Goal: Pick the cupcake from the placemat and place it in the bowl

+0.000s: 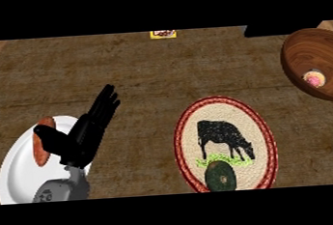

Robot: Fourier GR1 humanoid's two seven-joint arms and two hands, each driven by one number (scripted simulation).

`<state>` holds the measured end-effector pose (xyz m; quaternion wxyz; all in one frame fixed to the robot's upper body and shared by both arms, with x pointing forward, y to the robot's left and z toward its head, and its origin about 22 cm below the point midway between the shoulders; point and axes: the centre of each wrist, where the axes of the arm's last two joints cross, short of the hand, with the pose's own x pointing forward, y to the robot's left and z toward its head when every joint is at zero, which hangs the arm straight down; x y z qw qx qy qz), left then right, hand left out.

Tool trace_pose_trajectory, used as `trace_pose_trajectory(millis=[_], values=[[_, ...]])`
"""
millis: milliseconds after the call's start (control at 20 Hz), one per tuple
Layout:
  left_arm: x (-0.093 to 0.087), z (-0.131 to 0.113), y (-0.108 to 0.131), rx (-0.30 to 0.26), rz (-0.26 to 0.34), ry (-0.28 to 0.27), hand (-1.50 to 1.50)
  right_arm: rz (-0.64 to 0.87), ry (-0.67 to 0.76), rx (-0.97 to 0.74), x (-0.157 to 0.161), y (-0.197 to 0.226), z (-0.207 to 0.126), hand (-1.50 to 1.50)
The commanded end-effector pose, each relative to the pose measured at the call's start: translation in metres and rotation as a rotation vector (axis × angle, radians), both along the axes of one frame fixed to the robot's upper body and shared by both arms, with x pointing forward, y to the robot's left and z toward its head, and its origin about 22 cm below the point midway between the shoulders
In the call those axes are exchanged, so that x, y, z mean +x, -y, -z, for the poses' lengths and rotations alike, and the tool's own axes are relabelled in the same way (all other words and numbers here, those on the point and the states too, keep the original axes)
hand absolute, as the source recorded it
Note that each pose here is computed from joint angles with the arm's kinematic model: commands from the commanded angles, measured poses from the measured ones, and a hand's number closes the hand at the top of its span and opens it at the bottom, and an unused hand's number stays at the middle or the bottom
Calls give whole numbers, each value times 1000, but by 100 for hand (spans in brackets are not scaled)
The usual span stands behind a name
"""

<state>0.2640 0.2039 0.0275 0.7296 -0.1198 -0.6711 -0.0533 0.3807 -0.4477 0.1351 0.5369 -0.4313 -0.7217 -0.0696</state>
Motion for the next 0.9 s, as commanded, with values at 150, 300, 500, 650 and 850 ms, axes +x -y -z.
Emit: trace_pose_trajectory(millis=[150,300,500,650,850], values=[[-7,11,-15,4,-59,-45,0,-140,184,63,-39,0,19,-150],[-9,5,-20,3,-72,-25,0,-183,217,58,-65,-10,43,-150],[-18,12,-34,18,-102,-37,0,-206,212,39,-120,-4,71,-150],[-19,14,-34,8,-125,-36,0,-225,182,14,-162,-14,96,150],[-18,13,-37,20,-127,-34,0,-243,138,60,-226,-35,133,150]])
